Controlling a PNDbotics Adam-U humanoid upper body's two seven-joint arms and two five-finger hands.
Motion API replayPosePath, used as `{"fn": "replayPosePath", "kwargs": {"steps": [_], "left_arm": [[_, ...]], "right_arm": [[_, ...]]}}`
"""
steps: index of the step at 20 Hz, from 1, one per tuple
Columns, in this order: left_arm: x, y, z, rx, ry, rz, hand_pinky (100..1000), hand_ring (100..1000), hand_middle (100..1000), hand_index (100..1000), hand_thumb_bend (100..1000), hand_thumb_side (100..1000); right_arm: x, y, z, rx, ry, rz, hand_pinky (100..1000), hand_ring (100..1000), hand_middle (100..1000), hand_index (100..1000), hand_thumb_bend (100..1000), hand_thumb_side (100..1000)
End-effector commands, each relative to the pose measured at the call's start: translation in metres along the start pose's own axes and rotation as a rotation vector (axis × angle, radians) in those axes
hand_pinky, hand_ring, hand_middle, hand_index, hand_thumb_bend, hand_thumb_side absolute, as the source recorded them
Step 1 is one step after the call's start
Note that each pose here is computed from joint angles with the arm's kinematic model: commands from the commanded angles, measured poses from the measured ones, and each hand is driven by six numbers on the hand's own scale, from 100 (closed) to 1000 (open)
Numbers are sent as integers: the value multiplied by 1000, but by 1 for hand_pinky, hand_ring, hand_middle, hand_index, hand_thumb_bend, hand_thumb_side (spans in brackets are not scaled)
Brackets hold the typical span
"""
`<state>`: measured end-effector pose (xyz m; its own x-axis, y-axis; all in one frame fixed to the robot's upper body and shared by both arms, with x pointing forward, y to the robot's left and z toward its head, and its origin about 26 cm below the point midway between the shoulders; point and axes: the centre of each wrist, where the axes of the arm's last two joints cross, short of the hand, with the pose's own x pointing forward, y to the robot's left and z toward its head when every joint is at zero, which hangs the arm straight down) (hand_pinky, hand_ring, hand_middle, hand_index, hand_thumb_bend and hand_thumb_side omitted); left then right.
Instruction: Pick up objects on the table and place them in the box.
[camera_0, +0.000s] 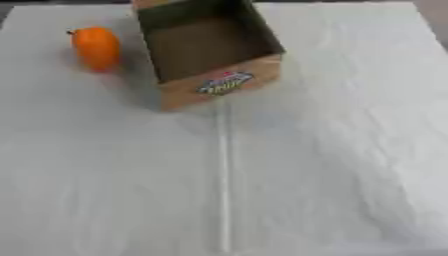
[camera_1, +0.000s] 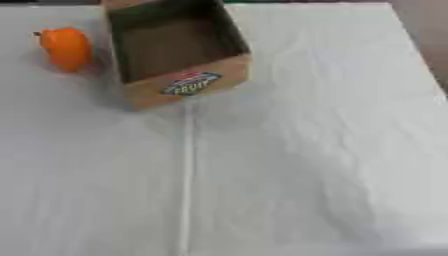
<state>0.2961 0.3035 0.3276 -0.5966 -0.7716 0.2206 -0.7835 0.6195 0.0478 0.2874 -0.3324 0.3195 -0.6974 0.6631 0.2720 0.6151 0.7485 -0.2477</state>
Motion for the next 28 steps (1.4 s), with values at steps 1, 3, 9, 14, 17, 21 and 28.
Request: {"fn": "replayPosePath", "kwargs": {"steps": [1, 3, 9, 14, 17, 21, 28], "left_arm": [[4, 6, -12, -22, -11, -32, 482, 596, 731, 824, 238, 914], [4, 5, -12, -34, 1, -43, 484, 596, 730, 824, 239, 915], [0, 3, -13, -77, 26, -82, 487, 594, 732, 825, 241, 911], [-10, -6, -31, -257, -10, -250, 499, 591, 737, 845, 287, 922], [-24, -17, -48, -444, -13, -369, 516, 619, 755, 879, 343, 936], [-45, -40, -62, -671, -23, -474, 548, 668, 763, 942, 586, 1000], [-71, -76, -71, -932, -23, -599, 580, 735, 795, 948, 798, 1000]], "right_arm": [[7, -7, -9, 30, -22, 13, 808, 864, 889, 909, 100, 1000], [7, -7, -10, 39, -17, 10, 809, 864, 889, 909, 100, 1000], [6, -8, -9, 54, -12, 10, 808, 864, 888, 908, 100, 1000], [6, -7, -8, 71, -13, 18, 808, 863, 887, 906, 100, 1000], [6, -7, -8, 79, -14, 18, 807, 861, 886, 905, 100, 1000], [7, -6, -8, 88, -15, 17, 806, 859, 885, 904, 100, 1000], [8, -5, -9, 94, -20, 14, 805, 858, 883, 904, 100, 1000]]}}
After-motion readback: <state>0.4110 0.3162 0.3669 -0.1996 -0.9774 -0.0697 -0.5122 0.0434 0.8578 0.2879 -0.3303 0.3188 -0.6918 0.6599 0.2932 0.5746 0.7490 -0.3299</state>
